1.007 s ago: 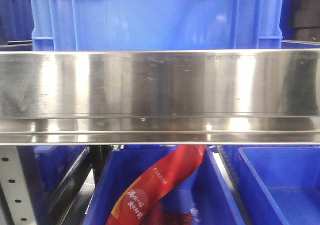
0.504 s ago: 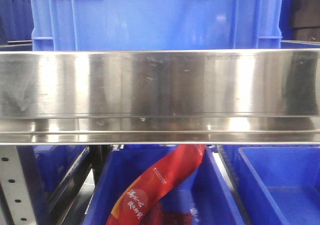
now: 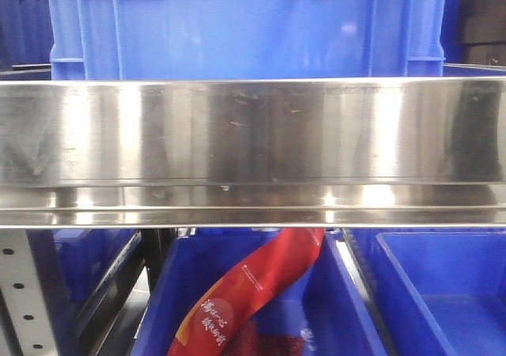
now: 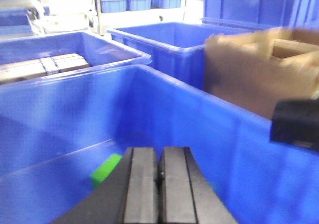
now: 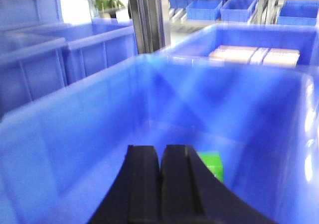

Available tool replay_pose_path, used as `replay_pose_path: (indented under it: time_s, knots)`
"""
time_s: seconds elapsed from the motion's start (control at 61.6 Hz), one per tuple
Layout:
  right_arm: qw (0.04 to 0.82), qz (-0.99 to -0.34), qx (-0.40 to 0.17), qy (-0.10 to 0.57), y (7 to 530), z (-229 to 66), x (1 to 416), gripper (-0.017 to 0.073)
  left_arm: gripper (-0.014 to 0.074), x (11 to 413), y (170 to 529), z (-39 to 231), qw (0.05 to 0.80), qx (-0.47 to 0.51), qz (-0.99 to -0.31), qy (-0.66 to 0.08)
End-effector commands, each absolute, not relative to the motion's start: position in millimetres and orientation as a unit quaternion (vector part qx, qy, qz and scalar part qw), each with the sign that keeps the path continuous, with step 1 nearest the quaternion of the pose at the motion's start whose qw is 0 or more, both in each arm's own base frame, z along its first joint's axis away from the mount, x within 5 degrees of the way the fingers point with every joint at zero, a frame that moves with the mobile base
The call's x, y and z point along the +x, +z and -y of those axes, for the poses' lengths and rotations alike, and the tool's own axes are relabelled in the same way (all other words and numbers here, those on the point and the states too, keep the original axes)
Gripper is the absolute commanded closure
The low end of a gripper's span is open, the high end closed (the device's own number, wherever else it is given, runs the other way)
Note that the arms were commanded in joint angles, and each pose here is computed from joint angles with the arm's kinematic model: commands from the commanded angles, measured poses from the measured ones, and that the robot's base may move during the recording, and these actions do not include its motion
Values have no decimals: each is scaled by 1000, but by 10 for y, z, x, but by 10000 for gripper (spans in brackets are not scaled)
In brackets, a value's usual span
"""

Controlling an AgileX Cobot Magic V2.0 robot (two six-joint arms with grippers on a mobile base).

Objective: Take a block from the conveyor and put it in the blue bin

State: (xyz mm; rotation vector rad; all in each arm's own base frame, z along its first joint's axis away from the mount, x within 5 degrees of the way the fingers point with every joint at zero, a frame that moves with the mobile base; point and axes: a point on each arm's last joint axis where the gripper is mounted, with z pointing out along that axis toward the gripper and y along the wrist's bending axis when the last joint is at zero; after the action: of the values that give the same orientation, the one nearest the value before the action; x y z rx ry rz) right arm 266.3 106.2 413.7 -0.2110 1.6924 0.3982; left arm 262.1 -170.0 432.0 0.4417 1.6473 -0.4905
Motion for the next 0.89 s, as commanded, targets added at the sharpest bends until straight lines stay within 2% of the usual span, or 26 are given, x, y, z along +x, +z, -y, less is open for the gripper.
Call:
replay_pose_path:
  time_s: [0.0,0.227,0.617,0.877]
  knots:
    - [671,-713,-90,180,4301,-995,2482,721,704,2432,4490,1580,657,180,-695,-229]
    - [690,-699,-80,171,4146,-770,2081,721,704,1989,4300,1293,656,183,-697,-224]
    - [702,-687,-77,172,3438,-428,1165,721,704,1133,3353,741,636,187,-716,-217]
    - [740,-644,-72,182,3334,-289,788,721,704,789,3154,520,667,180,-687,-226]
